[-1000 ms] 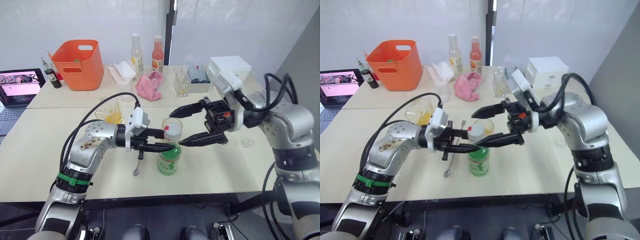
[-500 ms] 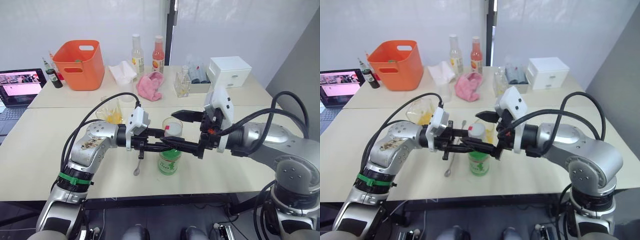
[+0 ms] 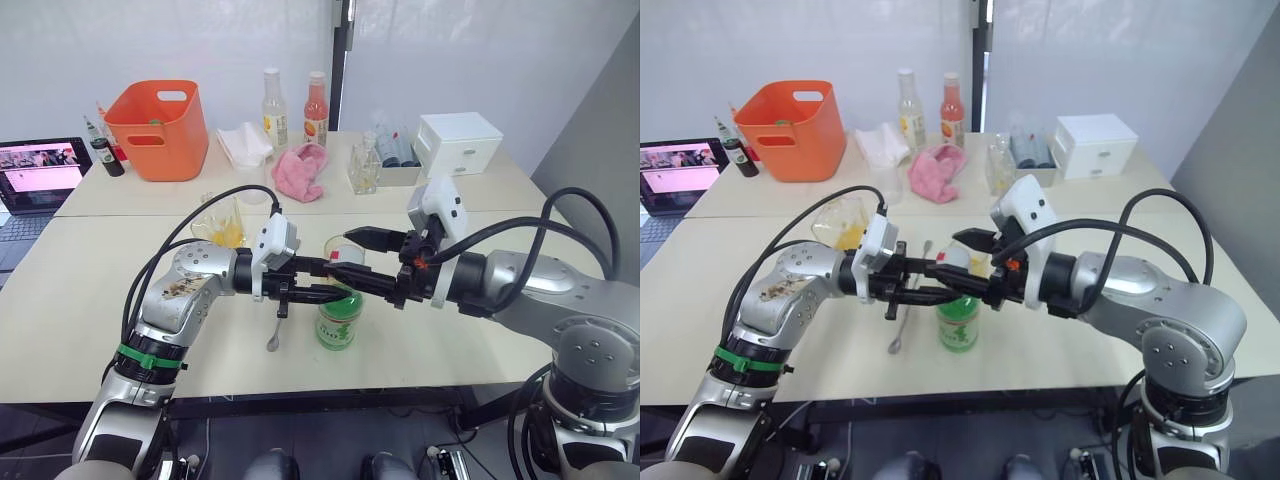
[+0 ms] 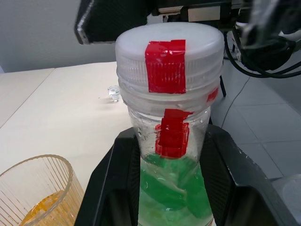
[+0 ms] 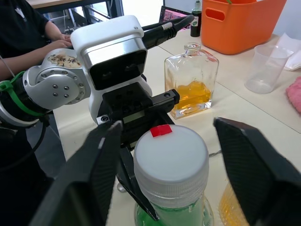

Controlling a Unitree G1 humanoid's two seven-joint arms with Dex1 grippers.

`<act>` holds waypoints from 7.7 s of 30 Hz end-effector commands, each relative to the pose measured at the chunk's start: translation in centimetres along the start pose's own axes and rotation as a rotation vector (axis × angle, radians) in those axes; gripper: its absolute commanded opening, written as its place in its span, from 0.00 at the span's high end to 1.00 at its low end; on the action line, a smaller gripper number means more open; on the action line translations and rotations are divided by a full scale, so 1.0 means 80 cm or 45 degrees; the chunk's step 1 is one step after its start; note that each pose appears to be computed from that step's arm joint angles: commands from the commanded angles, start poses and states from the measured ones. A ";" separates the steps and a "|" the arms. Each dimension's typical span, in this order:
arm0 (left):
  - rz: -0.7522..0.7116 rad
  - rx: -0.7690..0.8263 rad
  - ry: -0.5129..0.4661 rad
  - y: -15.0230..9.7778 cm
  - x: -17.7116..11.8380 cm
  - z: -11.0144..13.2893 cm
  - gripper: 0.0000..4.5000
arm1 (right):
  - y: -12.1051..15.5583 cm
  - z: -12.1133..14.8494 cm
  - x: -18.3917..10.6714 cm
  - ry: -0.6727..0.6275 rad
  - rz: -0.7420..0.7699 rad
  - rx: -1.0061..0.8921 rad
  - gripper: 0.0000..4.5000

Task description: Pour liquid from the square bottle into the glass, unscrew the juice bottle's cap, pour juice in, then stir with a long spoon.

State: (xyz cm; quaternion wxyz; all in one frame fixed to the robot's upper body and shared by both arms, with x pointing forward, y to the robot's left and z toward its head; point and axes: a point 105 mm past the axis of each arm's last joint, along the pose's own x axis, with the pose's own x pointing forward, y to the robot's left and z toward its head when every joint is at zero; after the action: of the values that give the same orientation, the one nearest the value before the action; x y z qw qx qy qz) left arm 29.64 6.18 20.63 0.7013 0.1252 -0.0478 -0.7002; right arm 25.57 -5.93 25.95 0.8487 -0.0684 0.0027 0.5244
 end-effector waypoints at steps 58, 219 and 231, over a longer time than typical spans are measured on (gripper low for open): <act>-0.039 -0.010 0.032 -0.004 0.002 -0.008 0.68 | -0.085 -0.002 -0.075 0.007 -0.418 -0.003 0.65; 0.513 1.834 0.530 0.156 0.006 0.009 0.68 | -0.030 -0.046 -0.019 -0.167 -0.403 0.084 0.01; 0.514 1.867 0.533 0.157 0.010 0.012 0.68 | -0.030 -0.046 -0.019 -0.169 -0.404 0.085 0.01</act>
State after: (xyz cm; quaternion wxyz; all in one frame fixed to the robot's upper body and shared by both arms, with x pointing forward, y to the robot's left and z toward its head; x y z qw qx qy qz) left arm 41.71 5.84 21.34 0.5481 0.6805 -0.3459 -0.3418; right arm 27.94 -9.04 21.57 0.9257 -0.0031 -0.0212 0.3777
